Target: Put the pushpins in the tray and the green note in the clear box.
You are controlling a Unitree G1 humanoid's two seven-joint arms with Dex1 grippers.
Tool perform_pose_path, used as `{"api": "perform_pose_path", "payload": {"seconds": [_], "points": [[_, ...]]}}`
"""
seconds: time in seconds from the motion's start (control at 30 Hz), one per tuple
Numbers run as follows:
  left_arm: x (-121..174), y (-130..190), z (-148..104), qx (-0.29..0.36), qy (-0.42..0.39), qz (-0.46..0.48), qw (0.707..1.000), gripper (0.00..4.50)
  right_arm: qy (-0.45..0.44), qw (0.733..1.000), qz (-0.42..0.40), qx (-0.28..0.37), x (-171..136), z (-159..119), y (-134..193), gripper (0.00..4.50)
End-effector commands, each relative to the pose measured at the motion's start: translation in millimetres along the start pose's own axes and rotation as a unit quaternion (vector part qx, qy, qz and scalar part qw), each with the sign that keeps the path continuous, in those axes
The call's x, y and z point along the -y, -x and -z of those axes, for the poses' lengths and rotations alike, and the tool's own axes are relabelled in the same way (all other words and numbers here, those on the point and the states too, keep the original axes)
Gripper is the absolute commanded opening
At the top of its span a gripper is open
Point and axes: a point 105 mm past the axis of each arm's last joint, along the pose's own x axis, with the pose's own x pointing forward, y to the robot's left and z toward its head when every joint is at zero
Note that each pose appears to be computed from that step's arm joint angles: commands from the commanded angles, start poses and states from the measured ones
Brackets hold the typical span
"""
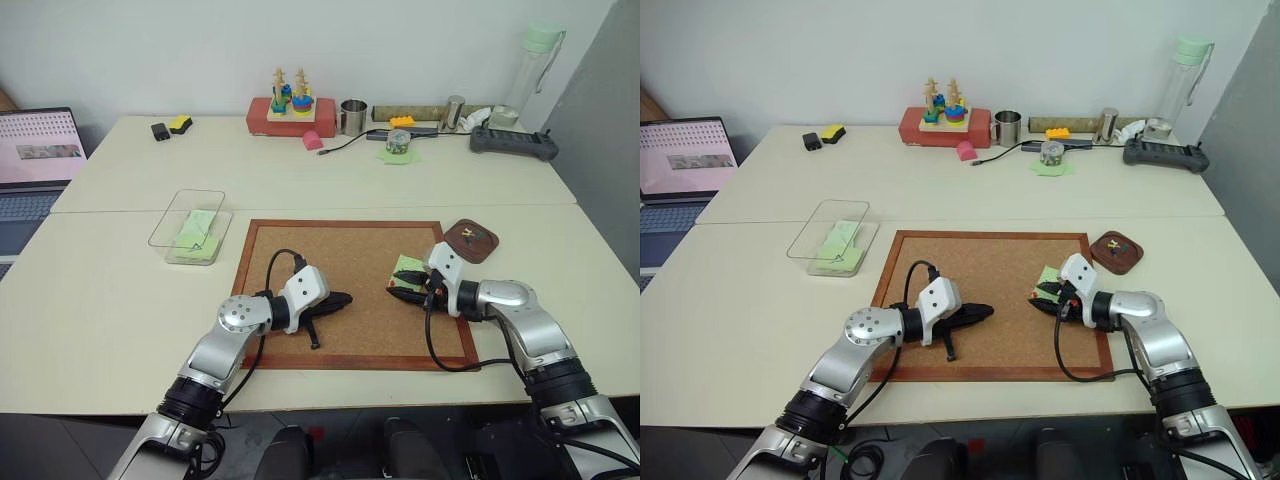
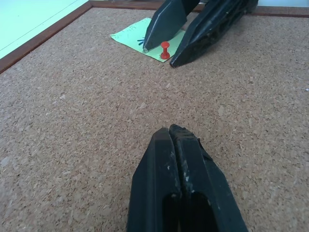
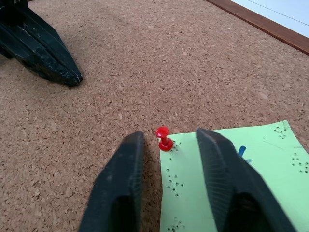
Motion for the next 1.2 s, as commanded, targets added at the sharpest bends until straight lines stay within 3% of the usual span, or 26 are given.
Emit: {"api": "perform_pose_path", "payload": {"seconds": [0.03,0.17,0.33,0.6,0.83,1.2], "points": [[5.8,2.9,22.0,-0.043,0.015,0.005,0.999,0.0,0.0,1.0,-0.001,0.027,3.5,-13.0,2.1,0.8],[5.9,2.8,22.4,-0.043,0.016,0.005,0.999,0.0,-0.001,1.0,-0.005,0.026,2.9,-12.2,2.5,0.03],[5.4,3.1,22.7,-0.042,0.024,0.003,0.999,0.0,0.011,0.999,-0.009,0.036,2.1,-20.7,4.3,0.03],[-6.8,2.5,13.9,-0.02,0.061,-0.024,0.998,0.0,0.084,0.994,-0.034,0.062,-5.7,-60.3,17.3,0.03],[-19.4,7.4,-12.0,0.042,0.138,-0.042,0.989,0.0,0.162,0.984,-0.06,0.05,-19.1,-74.9,23.4,0.03],[-26.5,21.2,-55.6,0.147,0.313,-0.005,0.938,1.89,0.318,0.942,-0.105,0.023,-43.5,-76.3,16.6,0.0]]}}
